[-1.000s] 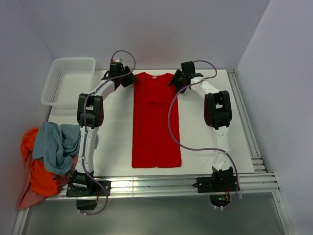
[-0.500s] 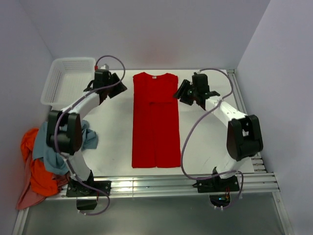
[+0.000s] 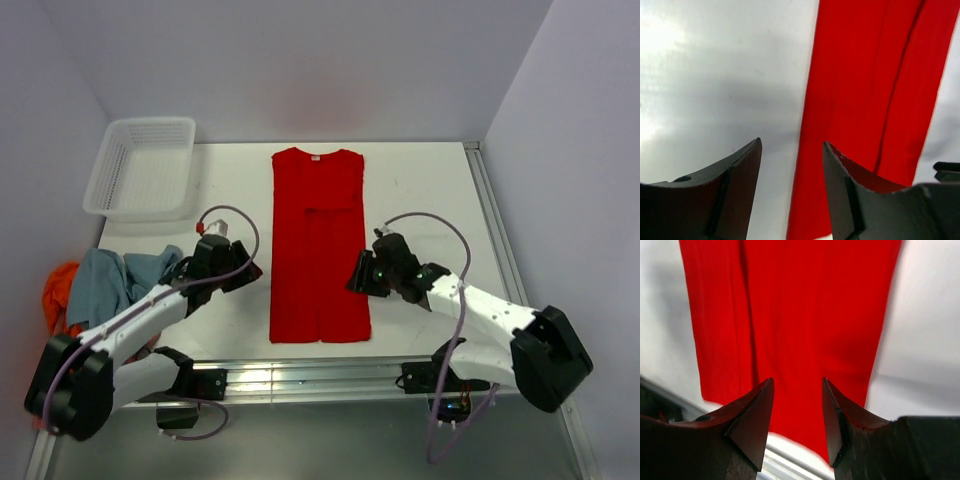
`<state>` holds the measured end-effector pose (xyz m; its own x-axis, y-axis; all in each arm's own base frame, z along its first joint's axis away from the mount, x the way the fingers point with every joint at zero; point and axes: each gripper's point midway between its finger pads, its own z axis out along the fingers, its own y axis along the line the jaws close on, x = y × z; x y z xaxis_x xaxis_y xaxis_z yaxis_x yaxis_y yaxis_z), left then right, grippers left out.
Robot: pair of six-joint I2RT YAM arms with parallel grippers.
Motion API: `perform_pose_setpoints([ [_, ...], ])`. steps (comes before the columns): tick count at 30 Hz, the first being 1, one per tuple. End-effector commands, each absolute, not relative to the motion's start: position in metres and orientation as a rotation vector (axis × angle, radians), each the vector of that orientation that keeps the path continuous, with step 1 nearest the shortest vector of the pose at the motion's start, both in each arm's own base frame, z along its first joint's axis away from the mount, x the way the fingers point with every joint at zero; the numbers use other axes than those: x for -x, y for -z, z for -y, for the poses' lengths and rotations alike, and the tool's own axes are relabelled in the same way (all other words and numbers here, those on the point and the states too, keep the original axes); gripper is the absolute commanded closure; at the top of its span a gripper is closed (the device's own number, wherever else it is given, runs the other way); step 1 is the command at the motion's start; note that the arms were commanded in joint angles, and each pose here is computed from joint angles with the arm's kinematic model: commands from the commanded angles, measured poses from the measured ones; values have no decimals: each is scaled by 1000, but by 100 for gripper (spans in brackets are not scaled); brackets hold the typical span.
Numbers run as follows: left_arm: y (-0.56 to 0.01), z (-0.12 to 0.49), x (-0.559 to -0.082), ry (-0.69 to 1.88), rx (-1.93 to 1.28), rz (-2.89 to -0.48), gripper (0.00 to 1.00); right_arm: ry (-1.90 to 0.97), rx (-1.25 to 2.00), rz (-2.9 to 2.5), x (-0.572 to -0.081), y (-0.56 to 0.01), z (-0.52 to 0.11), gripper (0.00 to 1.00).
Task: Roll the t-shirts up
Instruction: Fold the tshirt
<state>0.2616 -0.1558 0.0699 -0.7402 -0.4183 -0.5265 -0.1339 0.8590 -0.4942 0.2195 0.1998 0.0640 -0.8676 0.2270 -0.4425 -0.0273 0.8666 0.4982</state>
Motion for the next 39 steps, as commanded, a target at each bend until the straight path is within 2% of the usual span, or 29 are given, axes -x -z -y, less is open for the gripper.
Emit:
perform_pose_setpoints([
  [1,-80,157,-246,648,469,-2311,43,-658,-201,-2515,-198,-66,-193,50],
  [6,-66,163,-212,704,488,-2356,45,-635,-201,-2585,-155,-45,-180,51],
  [11,-44,178,-183,720,471,-2426,46,-610,-203,-2639,-133,-35,-171,51],
  [26,-17,192,-144,707,432,-2535,46,-581,-215,-2709,-113,-11,-166,54],
  [36,-7,179,-120,687,458,-2596,54,-577,-213,-2736,-104,-9,-168,59],
  [39,-7,178,-115,692,443,-2606,52,-572,-220,-2737,-103,-9,-166,60],
])
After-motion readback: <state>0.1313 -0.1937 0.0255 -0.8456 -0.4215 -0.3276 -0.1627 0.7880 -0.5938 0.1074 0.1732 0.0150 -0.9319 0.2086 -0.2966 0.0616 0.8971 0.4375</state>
